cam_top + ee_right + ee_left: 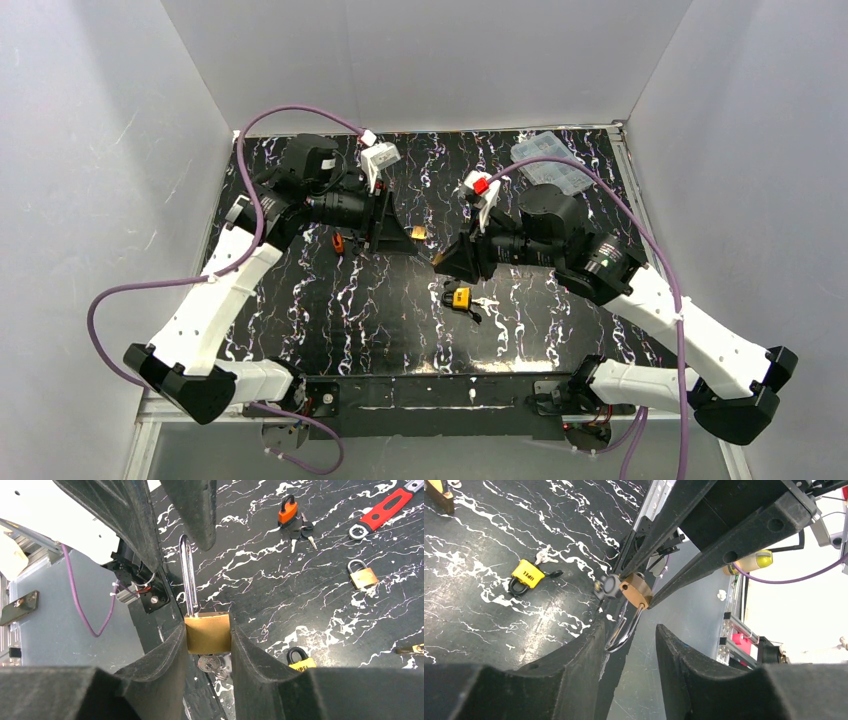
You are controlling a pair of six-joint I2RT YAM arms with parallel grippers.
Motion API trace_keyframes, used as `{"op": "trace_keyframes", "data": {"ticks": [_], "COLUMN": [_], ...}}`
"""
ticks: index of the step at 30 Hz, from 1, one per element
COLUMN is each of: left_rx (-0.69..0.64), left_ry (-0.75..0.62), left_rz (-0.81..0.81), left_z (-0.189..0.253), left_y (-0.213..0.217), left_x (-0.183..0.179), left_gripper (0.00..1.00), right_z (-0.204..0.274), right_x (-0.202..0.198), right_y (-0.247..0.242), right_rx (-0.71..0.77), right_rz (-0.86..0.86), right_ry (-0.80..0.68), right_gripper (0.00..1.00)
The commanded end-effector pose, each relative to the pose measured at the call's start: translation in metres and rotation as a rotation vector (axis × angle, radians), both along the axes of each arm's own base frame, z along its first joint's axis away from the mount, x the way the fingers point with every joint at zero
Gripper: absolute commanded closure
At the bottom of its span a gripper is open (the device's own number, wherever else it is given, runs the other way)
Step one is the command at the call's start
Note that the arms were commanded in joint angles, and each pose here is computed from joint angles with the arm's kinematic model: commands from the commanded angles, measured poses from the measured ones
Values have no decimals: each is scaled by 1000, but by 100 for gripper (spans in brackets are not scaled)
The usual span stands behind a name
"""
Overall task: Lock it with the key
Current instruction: Lock the lock.
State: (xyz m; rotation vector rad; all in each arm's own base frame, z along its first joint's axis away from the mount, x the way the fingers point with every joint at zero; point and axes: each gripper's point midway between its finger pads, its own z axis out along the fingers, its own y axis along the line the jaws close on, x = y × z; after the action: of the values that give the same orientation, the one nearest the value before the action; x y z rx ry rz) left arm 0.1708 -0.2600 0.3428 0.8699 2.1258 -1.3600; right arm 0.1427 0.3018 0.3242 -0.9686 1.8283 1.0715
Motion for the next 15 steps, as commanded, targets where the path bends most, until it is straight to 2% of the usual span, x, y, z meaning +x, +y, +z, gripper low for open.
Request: {"op": "trace_keyframes", "data": {"ticks": [1, 11, 13, 14, 15], "left_rx": [-9, 23, 24, 4, -20], "left_ry": [-25, -32, -28, -28, -36], "left_rz": [-62, -72, -48, -27, -4], "left_z": [10, 4, 7, 13, 22], "left_y": [-1, -2, -5, -8, -10], "left_x": [-14, -17, -13, -10, -8], "left_gripper": [62, 76, 100, 100, 100], "right_z": [37, 38, 37, 39, 44], "right_x": [1, 4, 5, 6, 8], "right_y": [-1, -2, 0, 0, 0], "right_rx": [82, 81, 79, 88, 102], "right_rz": [-3, -12, -11, -18, -28], "right_ry": [-56, -60, -54, -60, -73], "right_gripper": [99, 99, 99, 75, 45]}}
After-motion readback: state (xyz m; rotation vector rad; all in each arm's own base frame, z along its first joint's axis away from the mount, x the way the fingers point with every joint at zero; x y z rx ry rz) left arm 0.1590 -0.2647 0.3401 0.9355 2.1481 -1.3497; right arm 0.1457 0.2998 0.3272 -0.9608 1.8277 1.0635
